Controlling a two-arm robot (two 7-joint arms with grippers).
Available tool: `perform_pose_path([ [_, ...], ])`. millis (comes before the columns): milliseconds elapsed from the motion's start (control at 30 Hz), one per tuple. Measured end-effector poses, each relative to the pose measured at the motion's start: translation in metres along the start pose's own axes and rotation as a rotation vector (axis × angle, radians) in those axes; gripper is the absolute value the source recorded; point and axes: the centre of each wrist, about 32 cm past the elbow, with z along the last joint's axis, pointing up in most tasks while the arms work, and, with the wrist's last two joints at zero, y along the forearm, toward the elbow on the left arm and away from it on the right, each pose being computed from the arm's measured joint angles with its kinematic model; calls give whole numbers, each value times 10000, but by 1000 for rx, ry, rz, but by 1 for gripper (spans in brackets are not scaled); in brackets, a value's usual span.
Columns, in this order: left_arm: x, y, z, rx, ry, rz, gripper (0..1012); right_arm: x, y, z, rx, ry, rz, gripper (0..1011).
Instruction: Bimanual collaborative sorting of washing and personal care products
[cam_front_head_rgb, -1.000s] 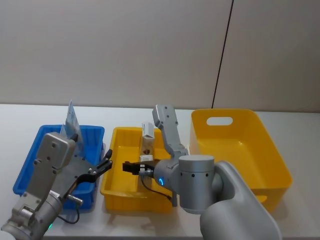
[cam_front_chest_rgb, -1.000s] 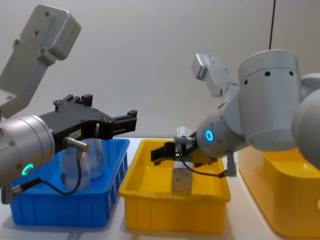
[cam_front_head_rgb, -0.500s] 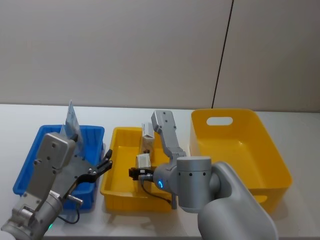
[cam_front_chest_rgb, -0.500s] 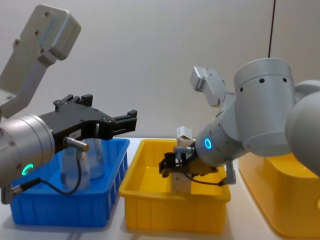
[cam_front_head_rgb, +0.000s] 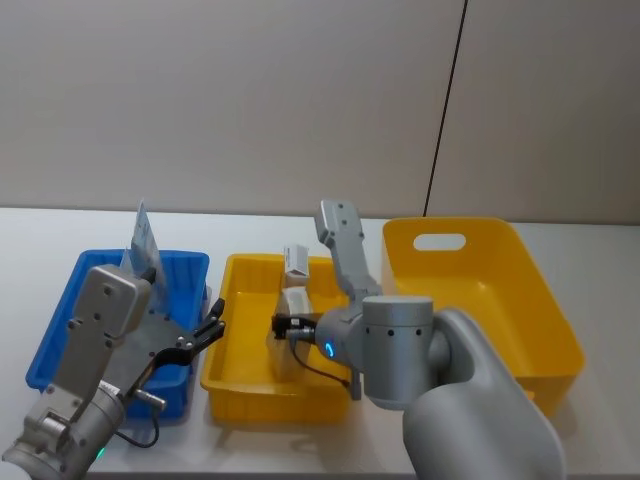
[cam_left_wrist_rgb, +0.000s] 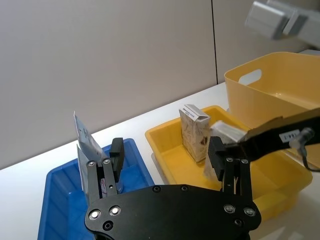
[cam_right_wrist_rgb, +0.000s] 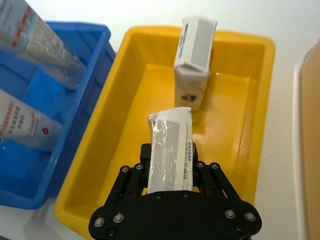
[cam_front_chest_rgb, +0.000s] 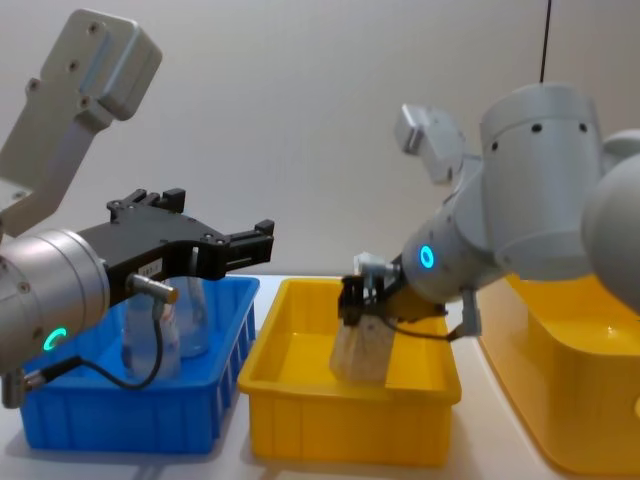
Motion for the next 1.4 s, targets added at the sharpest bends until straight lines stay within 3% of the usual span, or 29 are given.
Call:
perform_pose_path([
  [400,0,0,0,0,0,0,1001,51,-334,213,136,-6,-23,371],
  [600,0,0,0,0,0,0,1001,120,-563,303,206,-11,-55,370],
  [833,0,0,0,0,0,0,1001,235,-809,356,249,-11,-116,370],
  [1067,0,0,0,0,0,0,1001,384,-1010,362,245,-6,-198,370],
  [1400,0,0,0,0,0,0,1001,564,-1163,295,207,7,-302,370],
])
